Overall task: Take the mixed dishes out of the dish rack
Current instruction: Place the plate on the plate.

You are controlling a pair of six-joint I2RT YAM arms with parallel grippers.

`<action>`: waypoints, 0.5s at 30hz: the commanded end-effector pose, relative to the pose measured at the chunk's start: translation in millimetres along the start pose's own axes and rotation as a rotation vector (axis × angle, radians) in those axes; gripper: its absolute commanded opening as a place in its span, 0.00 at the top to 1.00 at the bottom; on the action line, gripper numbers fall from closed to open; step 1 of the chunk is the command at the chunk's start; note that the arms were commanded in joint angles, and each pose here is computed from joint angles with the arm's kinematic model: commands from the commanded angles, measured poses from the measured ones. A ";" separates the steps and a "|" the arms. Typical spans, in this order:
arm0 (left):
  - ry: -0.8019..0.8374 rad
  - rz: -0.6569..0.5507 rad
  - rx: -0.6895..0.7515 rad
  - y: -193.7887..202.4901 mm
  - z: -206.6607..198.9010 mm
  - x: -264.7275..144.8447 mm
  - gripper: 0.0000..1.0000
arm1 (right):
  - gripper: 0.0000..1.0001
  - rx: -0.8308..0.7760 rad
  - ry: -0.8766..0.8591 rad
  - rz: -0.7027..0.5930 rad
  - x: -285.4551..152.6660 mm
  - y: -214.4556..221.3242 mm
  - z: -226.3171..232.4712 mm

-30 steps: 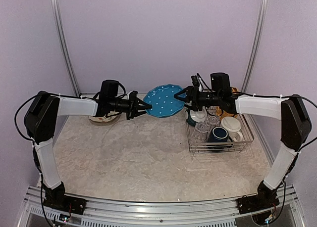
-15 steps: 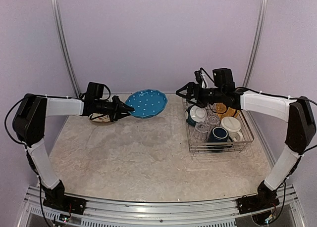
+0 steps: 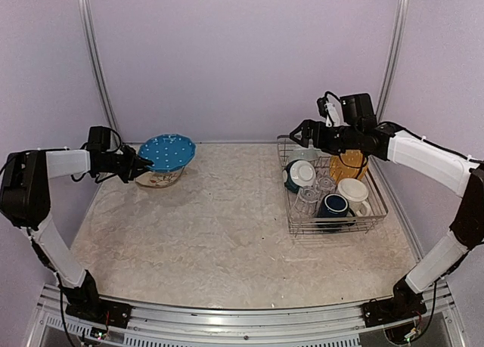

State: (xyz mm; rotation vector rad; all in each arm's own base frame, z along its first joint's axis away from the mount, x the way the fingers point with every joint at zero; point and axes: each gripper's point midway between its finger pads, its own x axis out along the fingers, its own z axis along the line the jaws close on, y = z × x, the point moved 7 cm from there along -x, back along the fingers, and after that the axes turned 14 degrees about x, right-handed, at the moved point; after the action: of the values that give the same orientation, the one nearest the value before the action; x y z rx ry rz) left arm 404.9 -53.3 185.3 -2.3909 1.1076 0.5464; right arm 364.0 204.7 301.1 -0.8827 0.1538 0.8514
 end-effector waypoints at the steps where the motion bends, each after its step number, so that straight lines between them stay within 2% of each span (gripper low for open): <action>1: 0.054 -0.083 0.106 -25.9 -9.1 -9.1 1.00 | 0.02 -0.065 0.154 -0.079 -26.7 -16.5 -10.8; 10: -0.004 -0.096 0.066 -55.5 25.7 6.0 1.00 | 0.00 -0.100 0.331 -0.119 -51.5 -19.5 -31.8; 15: -0.043 -0.092 0.082 -68.0 34.3 14.0 1.00 | 0.00 -0.112 0.374 -0.144 -62.8 -22.7 -35.8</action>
State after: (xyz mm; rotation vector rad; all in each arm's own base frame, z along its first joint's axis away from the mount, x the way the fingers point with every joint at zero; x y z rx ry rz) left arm 431.1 -9.5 127.2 -2.3749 1.0225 0.7552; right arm 353.0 150.9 309.8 -1.0883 0.3303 0.6268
